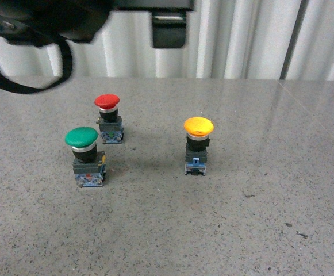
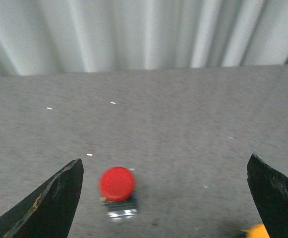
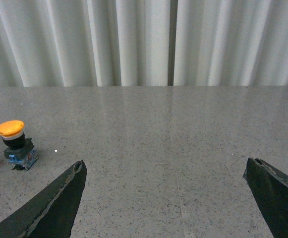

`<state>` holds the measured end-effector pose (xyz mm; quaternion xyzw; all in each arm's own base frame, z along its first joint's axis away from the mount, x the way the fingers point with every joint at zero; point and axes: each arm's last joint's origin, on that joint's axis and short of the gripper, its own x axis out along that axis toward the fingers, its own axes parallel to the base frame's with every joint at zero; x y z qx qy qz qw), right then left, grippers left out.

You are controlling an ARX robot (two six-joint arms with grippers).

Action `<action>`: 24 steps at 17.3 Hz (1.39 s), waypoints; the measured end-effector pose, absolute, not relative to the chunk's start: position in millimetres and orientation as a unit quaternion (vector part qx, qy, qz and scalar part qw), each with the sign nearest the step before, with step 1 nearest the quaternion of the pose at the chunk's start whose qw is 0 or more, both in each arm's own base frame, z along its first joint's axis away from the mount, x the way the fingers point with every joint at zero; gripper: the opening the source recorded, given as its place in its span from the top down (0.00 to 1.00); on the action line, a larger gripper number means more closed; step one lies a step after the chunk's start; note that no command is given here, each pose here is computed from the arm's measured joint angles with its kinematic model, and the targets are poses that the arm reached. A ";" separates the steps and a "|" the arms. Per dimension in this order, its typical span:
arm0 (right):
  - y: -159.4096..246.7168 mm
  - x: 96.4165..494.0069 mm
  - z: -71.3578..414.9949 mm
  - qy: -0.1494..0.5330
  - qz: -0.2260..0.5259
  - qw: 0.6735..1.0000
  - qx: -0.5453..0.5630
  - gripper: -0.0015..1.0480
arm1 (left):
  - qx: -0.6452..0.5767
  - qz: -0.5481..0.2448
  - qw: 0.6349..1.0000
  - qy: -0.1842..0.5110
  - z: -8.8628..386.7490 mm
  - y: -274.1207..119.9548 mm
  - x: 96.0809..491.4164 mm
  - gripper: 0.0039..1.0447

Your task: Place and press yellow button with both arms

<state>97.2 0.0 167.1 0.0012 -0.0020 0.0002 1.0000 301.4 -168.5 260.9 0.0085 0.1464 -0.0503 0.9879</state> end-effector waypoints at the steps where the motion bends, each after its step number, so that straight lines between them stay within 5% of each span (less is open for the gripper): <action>1: 0.0 97.2 167.1 -0.002 0.000 1.000 0.001 0.06 | 0.028 -0.031 0.991 0.125 267.5 -150.4 292.7 0.06; 3: 0.0 97.2 167.1 -0.002 0.000 1.000 0.001 0.06 | 0.070 -0.015 0.994 0.085 276.0 -119.3 259.2 0.06; 4: 0.0 97.2 167.1 -0.002 0.000 1.000 0.001 0.06 | 0.089 -0.006 0.996 0.025 274.8 -87.3 200.5 0.11; 6: 0.0 97.2 167.1 -0.002 0.000 1.000 0.001 0.06 | 0.004 0.002 1.000 0.000 212.9 -27.3 137.5 0.76; 8: 0.0 97.2 167.1 -0.002 0.000 1.000 0.001 0.06 | 0.004 0.001 1.000 0.004 201.4 -20.6 131.9 0.97; 24: 0.0 97.2 167.1 -0.002 0.000 1.000 0.001 0.06 | 0.000 0.000 1.000 -0.008 170.9 0.0 108.3 0.99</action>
